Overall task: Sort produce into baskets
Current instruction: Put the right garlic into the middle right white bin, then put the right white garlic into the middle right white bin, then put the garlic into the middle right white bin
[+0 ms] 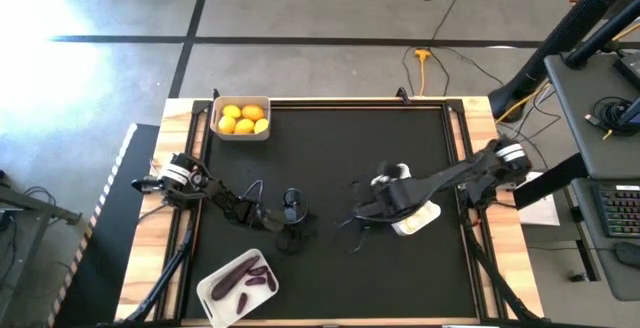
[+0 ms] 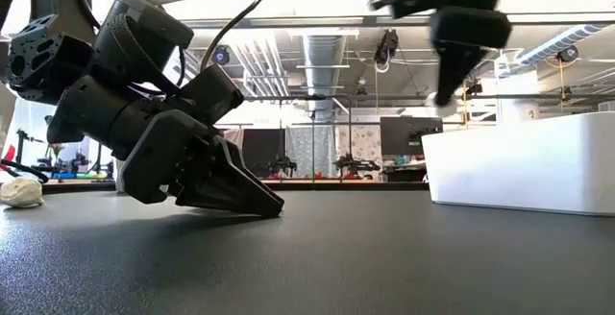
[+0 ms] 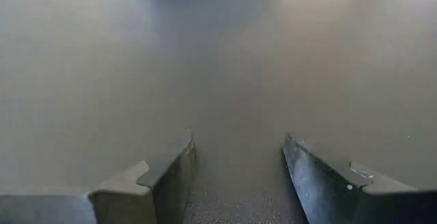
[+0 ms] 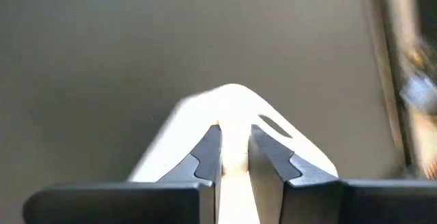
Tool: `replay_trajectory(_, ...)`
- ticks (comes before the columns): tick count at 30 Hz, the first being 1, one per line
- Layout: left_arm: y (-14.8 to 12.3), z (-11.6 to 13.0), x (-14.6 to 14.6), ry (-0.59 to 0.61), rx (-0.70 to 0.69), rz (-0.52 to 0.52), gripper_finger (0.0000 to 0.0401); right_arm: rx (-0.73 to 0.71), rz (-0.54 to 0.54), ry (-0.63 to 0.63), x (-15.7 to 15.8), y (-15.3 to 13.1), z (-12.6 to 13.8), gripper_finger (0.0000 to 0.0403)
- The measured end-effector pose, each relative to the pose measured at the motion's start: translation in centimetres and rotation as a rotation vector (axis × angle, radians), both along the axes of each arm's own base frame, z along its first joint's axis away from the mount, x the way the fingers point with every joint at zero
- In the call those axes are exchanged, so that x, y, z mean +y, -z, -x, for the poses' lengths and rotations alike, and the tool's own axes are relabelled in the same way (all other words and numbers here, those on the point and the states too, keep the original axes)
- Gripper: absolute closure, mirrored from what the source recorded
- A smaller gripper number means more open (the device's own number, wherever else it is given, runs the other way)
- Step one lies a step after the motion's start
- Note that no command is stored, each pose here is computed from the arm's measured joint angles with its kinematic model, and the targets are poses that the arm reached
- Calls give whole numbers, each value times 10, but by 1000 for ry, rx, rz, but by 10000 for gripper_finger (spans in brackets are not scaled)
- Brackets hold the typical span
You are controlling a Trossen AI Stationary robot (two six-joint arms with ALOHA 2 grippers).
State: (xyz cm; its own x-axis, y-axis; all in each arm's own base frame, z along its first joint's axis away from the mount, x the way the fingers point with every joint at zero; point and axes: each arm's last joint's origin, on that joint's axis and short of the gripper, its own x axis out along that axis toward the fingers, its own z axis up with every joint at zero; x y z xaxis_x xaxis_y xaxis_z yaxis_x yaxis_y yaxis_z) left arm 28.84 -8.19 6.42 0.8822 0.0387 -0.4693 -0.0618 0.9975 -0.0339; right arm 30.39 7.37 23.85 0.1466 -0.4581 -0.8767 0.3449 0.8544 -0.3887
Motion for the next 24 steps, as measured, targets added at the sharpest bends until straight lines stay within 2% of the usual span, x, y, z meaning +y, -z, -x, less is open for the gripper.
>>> replay_trajectory(4,0,0,0,-5,-2,10,187,-60,25,164,-11,-2,33,358)
replay_trajectory(7,0,0,0,-5,-3,11,187,-94,17,243,-16,12,52,355)
replay_trajectory(11,0,0,0,-9,-6,11,187,-103,-7,250,-20,39,68,338)
replay_trajectory(15,-2,0,1,-63,-24,-17,187,-60,0,237,-22,54,76,295)
replay_trajectory(18,-13,0,2,-35,-40,-44,187,-30,5,233,-22,46,75,255)
replay_trajectory(21,-41,3,1,19,-56,-71,187,-3,-26,239,-20,23,71,220)
replay_trajectory(24,-67,15,5,35,15,-112,187,-21,-44,265,-17,-4,65,198)
